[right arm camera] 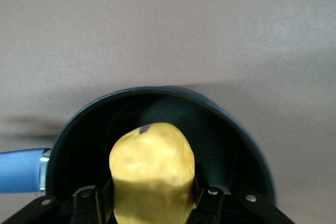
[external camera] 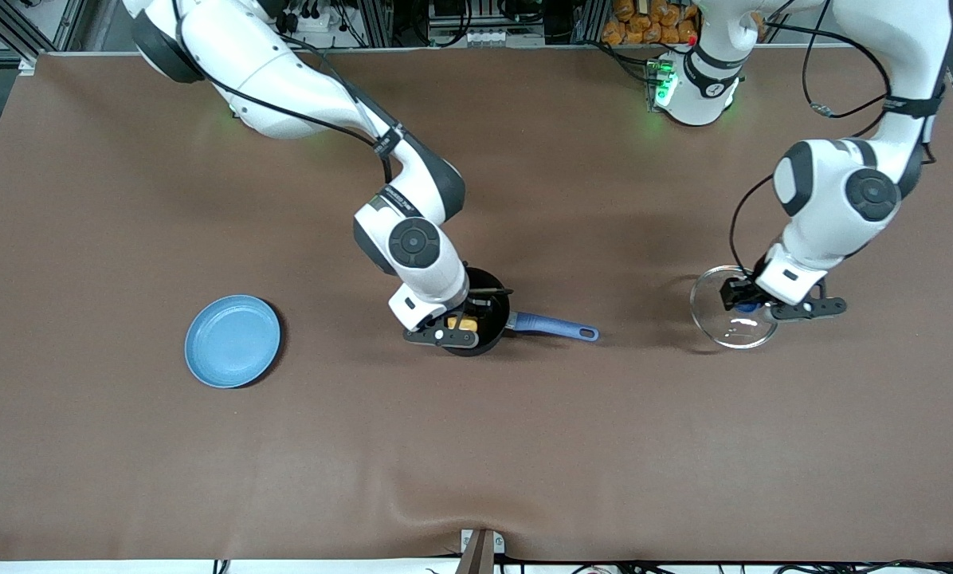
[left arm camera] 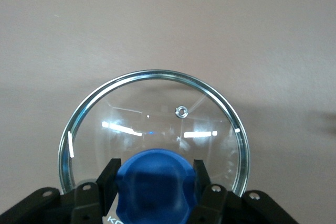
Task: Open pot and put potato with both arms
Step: 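Lower the potato into the pan while the left gripper sets the lid down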
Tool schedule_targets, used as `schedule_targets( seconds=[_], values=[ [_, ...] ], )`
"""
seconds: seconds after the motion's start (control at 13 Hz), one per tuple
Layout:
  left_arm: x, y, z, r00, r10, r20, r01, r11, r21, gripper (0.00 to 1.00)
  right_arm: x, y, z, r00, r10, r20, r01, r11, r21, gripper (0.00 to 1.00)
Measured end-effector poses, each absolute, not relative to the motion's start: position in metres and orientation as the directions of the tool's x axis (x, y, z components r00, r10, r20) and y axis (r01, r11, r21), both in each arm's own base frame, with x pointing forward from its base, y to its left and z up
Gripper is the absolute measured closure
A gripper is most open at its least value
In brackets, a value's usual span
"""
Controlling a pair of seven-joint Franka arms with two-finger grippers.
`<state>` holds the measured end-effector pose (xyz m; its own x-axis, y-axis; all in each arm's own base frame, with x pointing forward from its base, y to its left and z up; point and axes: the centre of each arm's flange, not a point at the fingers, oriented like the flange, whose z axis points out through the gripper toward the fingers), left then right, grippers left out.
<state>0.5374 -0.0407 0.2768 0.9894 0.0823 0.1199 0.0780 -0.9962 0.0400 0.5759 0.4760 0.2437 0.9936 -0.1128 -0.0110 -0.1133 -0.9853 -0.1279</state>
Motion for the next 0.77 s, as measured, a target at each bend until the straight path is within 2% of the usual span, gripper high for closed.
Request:
schedule_targets(
  seconds=[0.23,0.62,0.69,0.77],
  values=[
    [0.526,-0.048,0.252,0.990,0.066,0.121,0.062,-0.997,0.041,0.40,0.568,0.486,0.224,0.994,-0.112,-0.013,-0.113,-0.986,-0.122,0.40],
    [0.529,-0.054,0.224,0.990,0.056,0.132,0.051,-0.998,0.044,0.40,0.567,0.485,0.202,0.993,-0.116,-0.015,-0.117,-0.988,-0.100,0.40],
    [0.532,-0.054,0.225,0.989,0.056,0.139,0.051,-0.998,0.045,0.35,0.568,0.484,0.201,0.993,-0.117,-0.015,-0.118,-0.988,-0.099,0.40],
    [0.537,-0.054,0.232,0.986,0.057,0.160,0.050,-0.998,0.048,0.24,0.568,0.484,0.201,0.993,-0.117,-0.015,-0.118,-0.988,-0.100,0.40]
  ],
)
